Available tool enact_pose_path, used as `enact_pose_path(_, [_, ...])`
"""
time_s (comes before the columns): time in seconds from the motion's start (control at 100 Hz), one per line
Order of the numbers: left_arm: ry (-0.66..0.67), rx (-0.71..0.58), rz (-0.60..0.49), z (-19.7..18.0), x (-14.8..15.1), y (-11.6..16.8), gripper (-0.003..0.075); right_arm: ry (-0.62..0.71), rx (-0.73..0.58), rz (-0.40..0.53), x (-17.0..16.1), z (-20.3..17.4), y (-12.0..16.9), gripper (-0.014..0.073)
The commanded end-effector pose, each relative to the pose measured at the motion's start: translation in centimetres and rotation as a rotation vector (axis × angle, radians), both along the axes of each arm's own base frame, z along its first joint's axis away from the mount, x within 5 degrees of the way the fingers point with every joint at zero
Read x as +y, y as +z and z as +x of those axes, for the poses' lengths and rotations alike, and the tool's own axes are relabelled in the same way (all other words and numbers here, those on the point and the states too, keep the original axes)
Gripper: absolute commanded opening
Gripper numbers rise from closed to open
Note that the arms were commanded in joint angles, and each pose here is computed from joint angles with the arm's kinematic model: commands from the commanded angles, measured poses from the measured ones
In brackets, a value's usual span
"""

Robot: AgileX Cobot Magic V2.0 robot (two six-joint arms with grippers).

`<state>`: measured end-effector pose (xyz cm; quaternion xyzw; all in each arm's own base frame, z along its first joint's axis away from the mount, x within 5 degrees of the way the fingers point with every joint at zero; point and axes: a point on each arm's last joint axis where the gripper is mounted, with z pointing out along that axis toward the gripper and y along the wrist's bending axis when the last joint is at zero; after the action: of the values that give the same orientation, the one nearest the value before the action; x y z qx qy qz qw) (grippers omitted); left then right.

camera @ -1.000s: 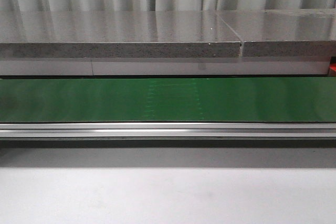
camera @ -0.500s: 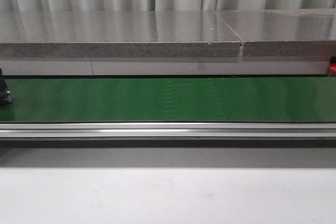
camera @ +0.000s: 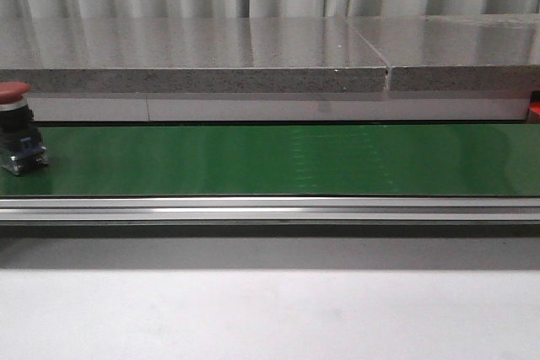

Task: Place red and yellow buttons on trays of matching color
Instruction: 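Lower the red button onto the green belt and open the left gripper, then grasp a yellow push-button with the left gripper and lift it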

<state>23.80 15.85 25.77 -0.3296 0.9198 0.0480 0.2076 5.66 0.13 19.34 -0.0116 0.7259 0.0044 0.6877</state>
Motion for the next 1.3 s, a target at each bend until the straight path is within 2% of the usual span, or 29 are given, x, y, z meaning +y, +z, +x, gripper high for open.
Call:
enact_pose_path(0.0, [0.018,-0.052,0.030,0.8,0.8,0.3,0.0503,-0.006,-0.114,-0.008,0.0,-0.2,1.3,-0.0066])
enact_pose_path(0.21, [0.017,-0.015,0.007,2.1,1.7,-2.4,0.0503,-0.006,-0.114,-0.008,0.0,-0.2,1.3,-0.0066])
enact_pose_path(0.57, [0.013,0.001,0.006,3.5,2.7,-5.4,0.0503,-0.006,-0.114,-0.008,0.0,-0.2,1.3,-0.0066])
enact_pose_path(0.66, [0.013,0.016,-0.004,3.7,2.8,-6.0,0.0479,-0.006,-0.114,-0.008,0.0,-0.2,1.3,-0.0066])
enact_pose_path(0.75, [0.013,0.019,-0.006,3.7,2.8,-6.1,0.0400,-0.006,-0.114,-0.008,0.0,-0.2,1.3,-0.0066])
enact_pose_path(0.92, [0.027,-0.001,0.000,3.5,2.7,-5.4,0.0148,-0.006,-0.114,-0.008,0.0,-0.2,1.3,-0.0066])
enact_pose_path(1.06, [0.037,-0.043,0.013,3.0,2.3,-3.6,-0.0006,-0.006,-0.114,-0.008,0.0,-0.2,1.3,-0.0066])
enact_pose_path(1.29, [0.050,-0.177,0.055,1.1,0.7,1.7,-0.0019,-0.006,-0.114,-0.008,0.0,-0.2,1.3,-0.0066])
